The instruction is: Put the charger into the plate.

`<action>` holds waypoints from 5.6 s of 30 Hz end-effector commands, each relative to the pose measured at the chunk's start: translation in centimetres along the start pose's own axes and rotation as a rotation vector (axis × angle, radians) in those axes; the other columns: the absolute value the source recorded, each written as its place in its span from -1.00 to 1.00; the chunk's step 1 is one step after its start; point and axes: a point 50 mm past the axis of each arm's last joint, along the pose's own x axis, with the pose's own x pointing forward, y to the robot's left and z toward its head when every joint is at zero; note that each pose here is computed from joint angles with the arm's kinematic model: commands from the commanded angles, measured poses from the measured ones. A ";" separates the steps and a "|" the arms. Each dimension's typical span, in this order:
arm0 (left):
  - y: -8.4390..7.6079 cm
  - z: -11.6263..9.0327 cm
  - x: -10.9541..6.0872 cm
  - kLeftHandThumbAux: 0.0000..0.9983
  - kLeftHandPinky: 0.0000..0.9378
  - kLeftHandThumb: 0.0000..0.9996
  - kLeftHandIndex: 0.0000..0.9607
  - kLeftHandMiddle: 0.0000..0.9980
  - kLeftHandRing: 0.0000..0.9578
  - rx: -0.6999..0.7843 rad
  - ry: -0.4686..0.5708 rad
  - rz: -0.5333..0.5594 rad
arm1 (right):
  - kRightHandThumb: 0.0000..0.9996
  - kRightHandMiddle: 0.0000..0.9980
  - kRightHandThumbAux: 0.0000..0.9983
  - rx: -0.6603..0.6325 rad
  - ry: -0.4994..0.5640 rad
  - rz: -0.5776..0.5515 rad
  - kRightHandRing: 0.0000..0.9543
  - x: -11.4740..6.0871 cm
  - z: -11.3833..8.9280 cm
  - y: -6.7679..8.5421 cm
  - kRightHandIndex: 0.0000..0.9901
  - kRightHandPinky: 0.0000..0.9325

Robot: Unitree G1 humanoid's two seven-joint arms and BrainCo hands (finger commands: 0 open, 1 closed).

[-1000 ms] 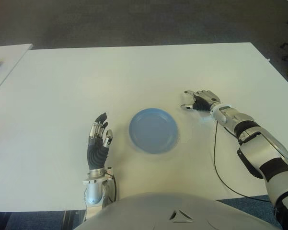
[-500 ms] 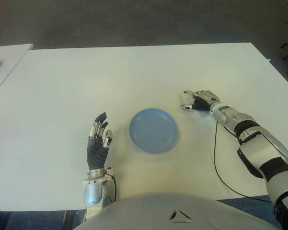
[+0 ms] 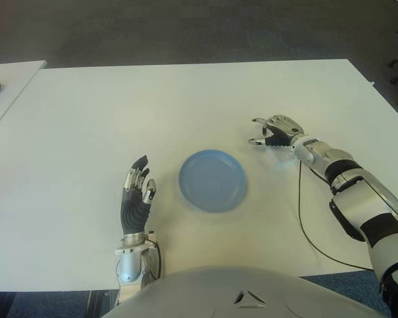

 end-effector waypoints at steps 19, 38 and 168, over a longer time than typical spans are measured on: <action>-0.8 -1.4 1.6 0.20 -0.76 -0.60 -0.74 -0.76 -0.79 -0.004 0.050 -0.021 | -0.64 -1.00 -0.69 -0.030 -0.071 -0.110 -1.00 0.4 -0.4 -3.7 -1.00 -1.00; -1.5 -0.9 1.4 0.16 -0.73 -0.48 -0.76 -0.76 -0.78 -0.063 0.107 0.035 | -0.72 -1.00 -0.69 -0.045 -0.092 -0.111 -1.00 -0.8 -1.4 -3.6 -1.00 -1.00; -0.8 1.2 -0.1 0.20 -0.75 -0.46 -0.77 -0.76 -0.79 -0.028 0.099 0.007 | -0.54 -1.00 -0.60 0.142 -0.097 0.061 -1.00 -6.6 -0.4 6.8 -1.00 -1.00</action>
